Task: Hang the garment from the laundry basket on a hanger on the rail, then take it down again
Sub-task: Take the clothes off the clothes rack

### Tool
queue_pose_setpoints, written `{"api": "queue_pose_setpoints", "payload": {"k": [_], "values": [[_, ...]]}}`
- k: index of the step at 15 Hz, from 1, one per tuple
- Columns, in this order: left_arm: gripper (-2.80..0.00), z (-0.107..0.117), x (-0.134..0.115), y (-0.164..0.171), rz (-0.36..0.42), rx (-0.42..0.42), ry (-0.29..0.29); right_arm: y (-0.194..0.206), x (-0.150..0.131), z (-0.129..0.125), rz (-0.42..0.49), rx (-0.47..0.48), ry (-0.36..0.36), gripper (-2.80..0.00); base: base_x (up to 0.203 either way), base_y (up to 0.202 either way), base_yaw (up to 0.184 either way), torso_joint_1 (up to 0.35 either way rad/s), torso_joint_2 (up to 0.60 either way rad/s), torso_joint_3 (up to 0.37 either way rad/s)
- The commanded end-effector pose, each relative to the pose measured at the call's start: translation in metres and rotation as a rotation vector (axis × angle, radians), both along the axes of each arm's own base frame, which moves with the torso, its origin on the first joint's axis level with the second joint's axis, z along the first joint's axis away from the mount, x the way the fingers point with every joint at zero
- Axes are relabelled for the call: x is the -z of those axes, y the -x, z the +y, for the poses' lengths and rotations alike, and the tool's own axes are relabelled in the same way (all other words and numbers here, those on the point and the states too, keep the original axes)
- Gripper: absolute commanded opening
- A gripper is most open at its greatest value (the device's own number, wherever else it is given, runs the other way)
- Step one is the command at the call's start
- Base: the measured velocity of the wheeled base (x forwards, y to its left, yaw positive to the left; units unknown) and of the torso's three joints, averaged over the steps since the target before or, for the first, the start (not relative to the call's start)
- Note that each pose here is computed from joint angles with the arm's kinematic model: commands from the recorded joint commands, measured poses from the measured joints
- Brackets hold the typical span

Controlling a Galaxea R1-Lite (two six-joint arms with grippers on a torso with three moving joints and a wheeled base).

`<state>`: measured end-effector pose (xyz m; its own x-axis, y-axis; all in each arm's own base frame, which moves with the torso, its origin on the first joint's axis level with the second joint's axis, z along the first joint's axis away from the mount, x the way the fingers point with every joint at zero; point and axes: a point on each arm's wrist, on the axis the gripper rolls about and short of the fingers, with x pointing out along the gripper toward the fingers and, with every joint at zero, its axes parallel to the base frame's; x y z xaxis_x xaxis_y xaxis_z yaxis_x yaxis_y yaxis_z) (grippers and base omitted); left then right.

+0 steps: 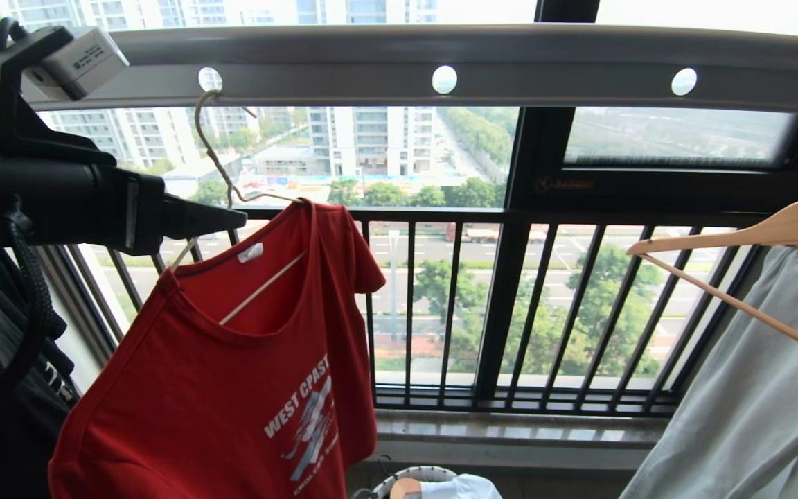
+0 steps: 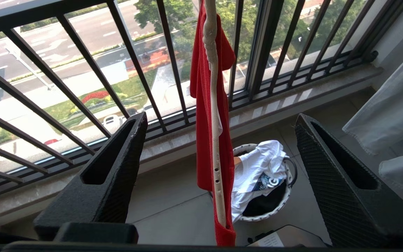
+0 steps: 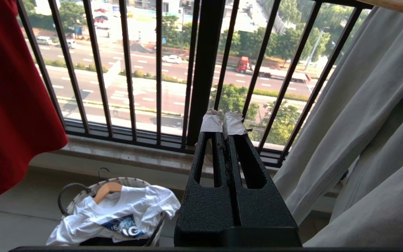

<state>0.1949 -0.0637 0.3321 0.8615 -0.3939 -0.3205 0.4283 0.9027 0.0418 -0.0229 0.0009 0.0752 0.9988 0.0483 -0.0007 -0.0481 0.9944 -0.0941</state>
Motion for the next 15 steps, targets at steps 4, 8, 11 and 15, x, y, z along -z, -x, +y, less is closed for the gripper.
{"api": "queue_pose_setpoints", "payload": {"k": [4, 8, 11, 15], "values": [[0.00, -0.012, 0.013, -0.035, -0.051, -0.029, 0.008, 0.000, 0.000, 0.000, -0.001, -0.001, 0.001, -2.80, 0.000, 0.000, 0.000, 0.000, 0.00, 0.000], [-2.80, -0.014, 0.019, -0.040, -0.031, -0.032, 0.001, 0.000, 0.000, 0.000, 0.001, -0.001, 0.001, -2.80, 0.000, 0.000, 0.000, 0.000, 0.00, 0.000], [-2.80, -0.014, 0.026, -0.041, -0.008, -0.032, -0.006, 0.000, 0.000, 0.000, -0.001, -0.001, 0.001, -2.80, 0.000, 0.000, 0.000, 0.000, 0.00, 0.000], [-2.80, -0.015, 0.027, -0.045, -0.071, -0.033, 0.011, 0.000, 0.000, 0.000, 0.000, -0.001, 0.001, -2.80, 0.000, 0.000, 0.000, 0.000, 0.00, 0.000]]}}
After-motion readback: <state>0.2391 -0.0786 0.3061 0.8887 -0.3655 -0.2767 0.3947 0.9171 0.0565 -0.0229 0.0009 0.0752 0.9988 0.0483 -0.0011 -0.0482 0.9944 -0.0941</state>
